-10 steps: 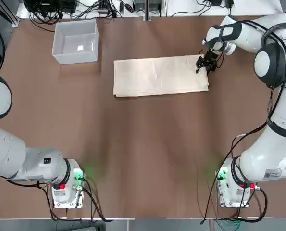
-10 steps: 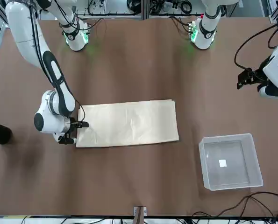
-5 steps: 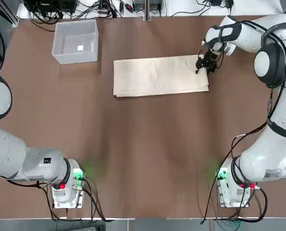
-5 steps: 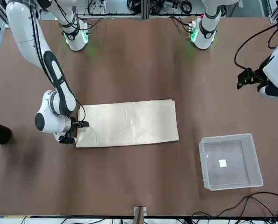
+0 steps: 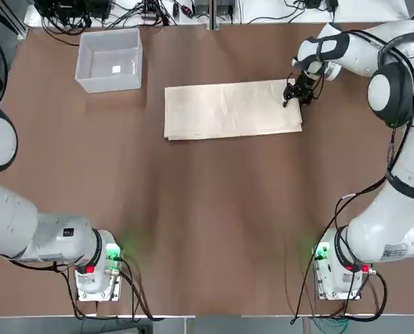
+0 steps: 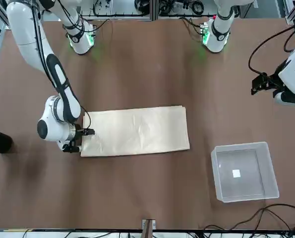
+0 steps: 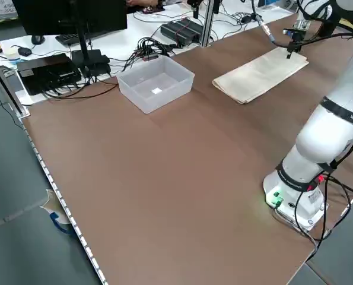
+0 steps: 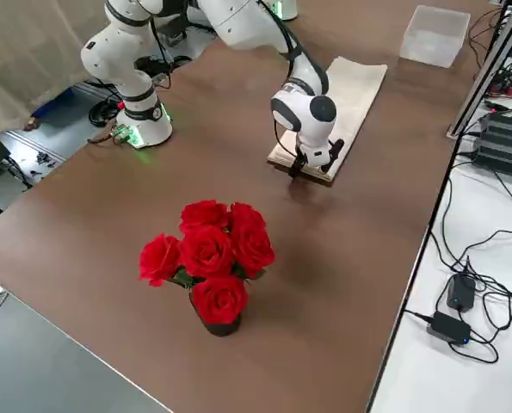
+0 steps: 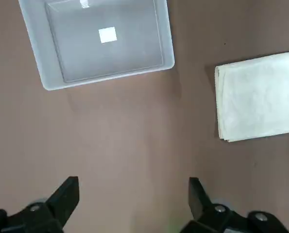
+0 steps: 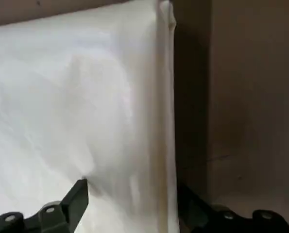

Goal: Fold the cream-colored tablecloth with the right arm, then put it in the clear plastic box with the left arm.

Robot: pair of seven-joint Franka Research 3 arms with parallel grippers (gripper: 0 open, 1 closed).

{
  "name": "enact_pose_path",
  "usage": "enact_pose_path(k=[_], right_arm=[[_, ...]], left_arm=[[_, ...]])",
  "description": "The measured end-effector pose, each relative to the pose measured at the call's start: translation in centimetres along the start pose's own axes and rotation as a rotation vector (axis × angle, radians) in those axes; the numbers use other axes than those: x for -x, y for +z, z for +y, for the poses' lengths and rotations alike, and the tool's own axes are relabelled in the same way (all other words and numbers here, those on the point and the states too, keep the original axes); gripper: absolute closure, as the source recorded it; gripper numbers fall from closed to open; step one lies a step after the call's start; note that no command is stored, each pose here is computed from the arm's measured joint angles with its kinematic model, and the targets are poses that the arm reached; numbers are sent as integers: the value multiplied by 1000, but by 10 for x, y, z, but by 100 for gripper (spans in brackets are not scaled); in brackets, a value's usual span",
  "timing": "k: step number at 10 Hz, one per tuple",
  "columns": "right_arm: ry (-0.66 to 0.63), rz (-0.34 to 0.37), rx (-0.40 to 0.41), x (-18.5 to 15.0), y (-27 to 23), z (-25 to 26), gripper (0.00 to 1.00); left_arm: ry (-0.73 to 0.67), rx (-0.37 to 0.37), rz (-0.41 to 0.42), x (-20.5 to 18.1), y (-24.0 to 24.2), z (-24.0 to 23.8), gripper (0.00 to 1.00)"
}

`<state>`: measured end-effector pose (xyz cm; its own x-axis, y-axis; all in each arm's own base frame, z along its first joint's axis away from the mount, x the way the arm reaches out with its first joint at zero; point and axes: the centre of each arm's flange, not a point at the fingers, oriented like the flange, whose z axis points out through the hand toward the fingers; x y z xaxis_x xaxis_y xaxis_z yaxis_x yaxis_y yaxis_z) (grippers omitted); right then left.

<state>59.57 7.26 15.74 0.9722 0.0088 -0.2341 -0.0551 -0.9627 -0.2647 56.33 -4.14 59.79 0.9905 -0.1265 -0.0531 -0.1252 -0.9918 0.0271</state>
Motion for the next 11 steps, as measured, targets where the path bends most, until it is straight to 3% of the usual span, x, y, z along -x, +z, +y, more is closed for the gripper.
enact_pose_path(k=[2, 8, 10, 11], right_arm=[[0, 0, 0, 0, 0, 0, 21], [-8, 4, -10, 1, -2, -9, 64], [-8, 4, -13, 1, -3, -11, 70], [-10, 5, -15, 1, -3, -13, 78]], left_arm=[[0, 0, 0, 0, 0, 0, 1], [0, 0, 0, 0, 0, 0, 1], [1, 0, 0, 0, 0, 0, 1], [1, 0, 0, 0, 0, 1, 1]])
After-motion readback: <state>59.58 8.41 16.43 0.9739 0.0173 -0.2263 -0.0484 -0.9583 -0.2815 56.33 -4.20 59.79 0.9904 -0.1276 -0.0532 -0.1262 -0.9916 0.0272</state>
